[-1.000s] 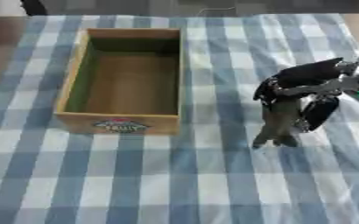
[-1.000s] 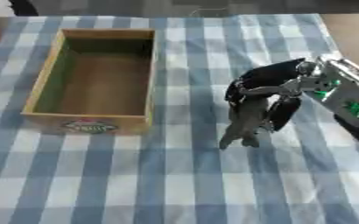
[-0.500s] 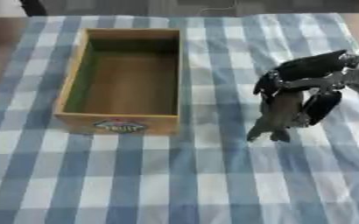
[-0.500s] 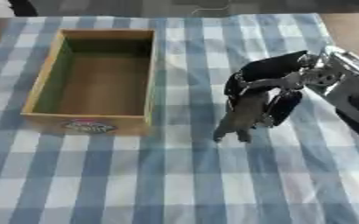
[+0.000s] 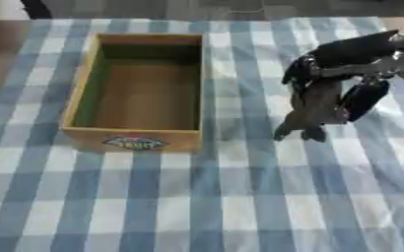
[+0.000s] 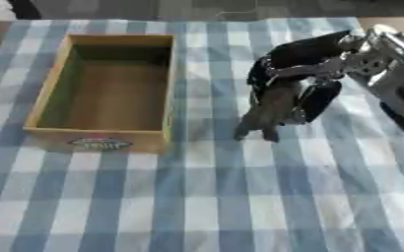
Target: Pick up objects on the table and place them in the box.
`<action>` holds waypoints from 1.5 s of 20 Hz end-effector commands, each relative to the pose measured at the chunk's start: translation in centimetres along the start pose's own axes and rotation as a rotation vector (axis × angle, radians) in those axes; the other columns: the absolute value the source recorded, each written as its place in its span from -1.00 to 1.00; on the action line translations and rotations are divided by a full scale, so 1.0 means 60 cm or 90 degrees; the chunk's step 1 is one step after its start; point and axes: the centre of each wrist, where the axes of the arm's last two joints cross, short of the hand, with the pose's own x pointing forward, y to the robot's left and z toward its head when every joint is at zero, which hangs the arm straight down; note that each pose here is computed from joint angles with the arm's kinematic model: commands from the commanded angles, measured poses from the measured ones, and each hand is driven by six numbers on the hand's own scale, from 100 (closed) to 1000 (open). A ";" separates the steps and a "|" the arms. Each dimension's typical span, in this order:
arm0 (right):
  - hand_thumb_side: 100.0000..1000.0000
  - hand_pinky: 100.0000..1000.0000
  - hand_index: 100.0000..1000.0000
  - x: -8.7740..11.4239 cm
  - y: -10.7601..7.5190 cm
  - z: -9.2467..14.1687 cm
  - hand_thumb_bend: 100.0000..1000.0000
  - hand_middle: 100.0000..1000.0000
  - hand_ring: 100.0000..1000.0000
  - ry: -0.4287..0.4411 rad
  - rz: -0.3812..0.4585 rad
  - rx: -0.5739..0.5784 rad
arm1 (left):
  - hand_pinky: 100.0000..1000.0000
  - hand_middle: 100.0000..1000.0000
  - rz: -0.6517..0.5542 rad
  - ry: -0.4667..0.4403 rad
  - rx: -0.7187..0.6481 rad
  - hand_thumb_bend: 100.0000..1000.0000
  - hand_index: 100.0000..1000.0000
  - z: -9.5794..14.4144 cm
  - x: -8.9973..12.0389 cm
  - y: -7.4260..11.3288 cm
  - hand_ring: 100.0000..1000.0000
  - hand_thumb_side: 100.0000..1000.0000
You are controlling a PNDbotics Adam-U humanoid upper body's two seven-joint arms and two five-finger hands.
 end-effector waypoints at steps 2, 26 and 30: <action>-1.00 0.64 -0.23 0.008 -0.045 0.015 -1.00 -0.28 0.69 -0.058 0.119 0.071 | 0.62 0.52 0.002 -0.025 -0.007 -1.00 0.53 -0.011 0.011 0.002 0.64 0.16; -1.00 0.66 -0.25 0.004 -0.237 -0.132 -1.00 -0.30 0.70 -0.083 0.172 -0.044 | 0.62 0.52 0.013 -0.023 -0.016 -1.00 0.53 -0.009 0.013 -0.003 0.64 0.16; -1.00 0.65 -0.26 0.000 -0.245 -0.152 -1.00 -0.31 0.70 -0.076 0.158 -0.049 | 0.62 0.52 0.018 -0.023 -0.017 -1.00 0.53 -0.010 0.015 -0.006 0.64 0.16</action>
